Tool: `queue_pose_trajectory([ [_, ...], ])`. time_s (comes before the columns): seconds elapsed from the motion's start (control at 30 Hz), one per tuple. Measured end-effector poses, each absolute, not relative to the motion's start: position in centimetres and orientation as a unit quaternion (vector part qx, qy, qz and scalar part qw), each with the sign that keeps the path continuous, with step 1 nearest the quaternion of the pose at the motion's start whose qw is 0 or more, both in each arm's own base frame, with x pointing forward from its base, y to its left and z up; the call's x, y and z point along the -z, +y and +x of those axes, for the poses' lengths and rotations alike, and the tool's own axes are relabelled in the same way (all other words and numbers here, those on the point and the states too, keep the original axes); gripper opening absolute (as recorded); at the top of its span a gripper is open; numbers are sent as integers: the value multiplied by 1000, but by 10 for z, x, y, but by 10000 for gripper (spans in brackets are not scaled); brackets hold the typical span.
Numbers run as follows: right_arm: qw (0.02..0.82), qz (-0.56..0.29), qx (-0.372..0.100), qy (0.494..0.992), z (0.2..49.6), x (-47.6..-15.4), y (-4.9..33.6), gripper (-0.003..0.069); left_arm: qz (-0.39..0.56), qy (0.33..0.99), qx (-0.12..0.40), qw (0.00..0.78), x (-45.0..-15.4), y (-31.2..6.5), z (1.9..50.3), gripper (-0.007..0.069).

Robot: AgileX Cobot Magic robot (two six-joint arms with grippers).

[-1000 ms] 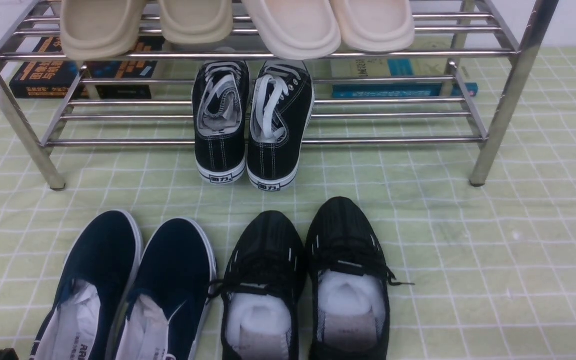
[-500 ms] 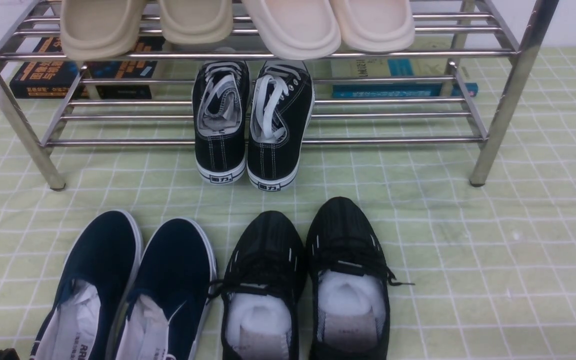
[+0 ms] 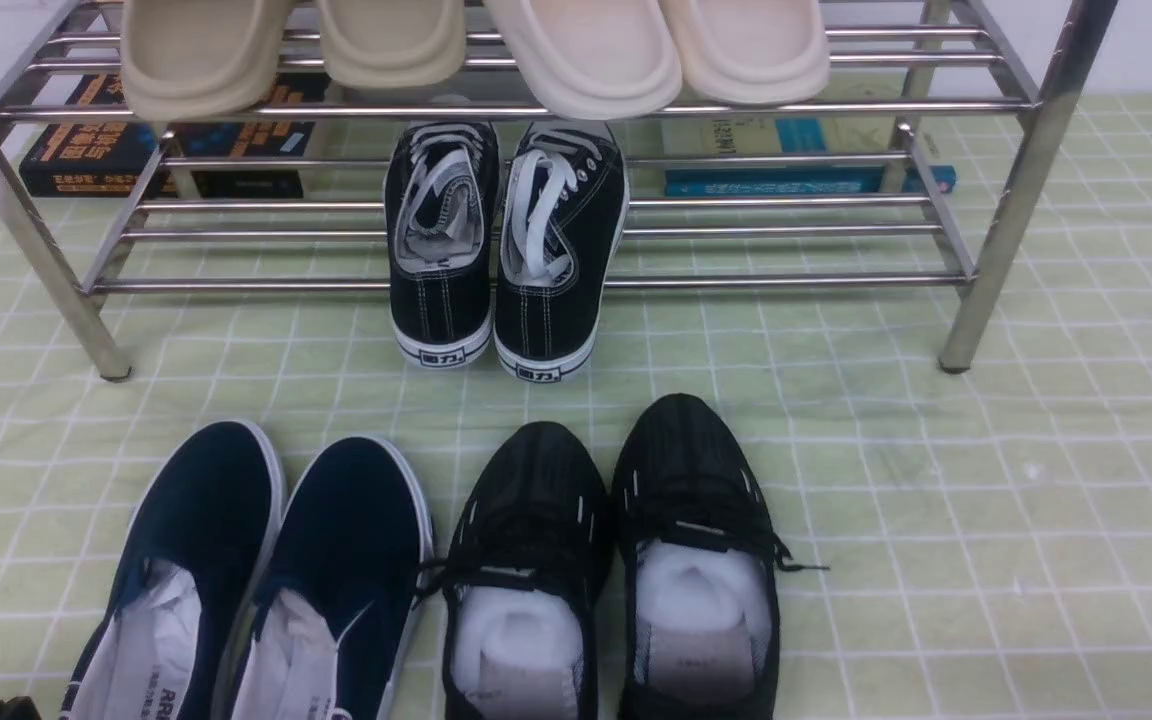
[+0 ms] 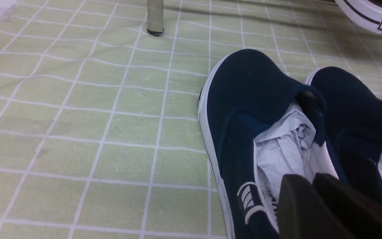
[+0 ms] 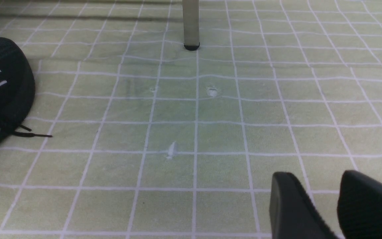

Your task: Take the shoes off the shelf with your hand from the green coffee tablecloth.

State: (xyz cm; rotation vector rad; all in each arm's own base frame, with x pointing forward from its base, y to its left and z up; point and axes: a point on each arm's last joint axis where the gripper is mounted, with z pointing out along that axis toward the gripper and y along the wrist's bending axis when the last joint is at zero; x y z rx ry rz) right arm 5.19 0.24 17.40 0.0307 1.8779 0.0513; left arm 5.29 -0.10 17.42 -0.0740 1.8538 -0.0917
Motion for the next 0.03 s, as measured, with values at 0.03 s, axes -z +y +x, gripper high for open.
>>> queue_pose_trajectory([
  [0.03,590,13,-22,807,52,-174,2,240,-32,799,40,599,-174,-1,53,90],
])
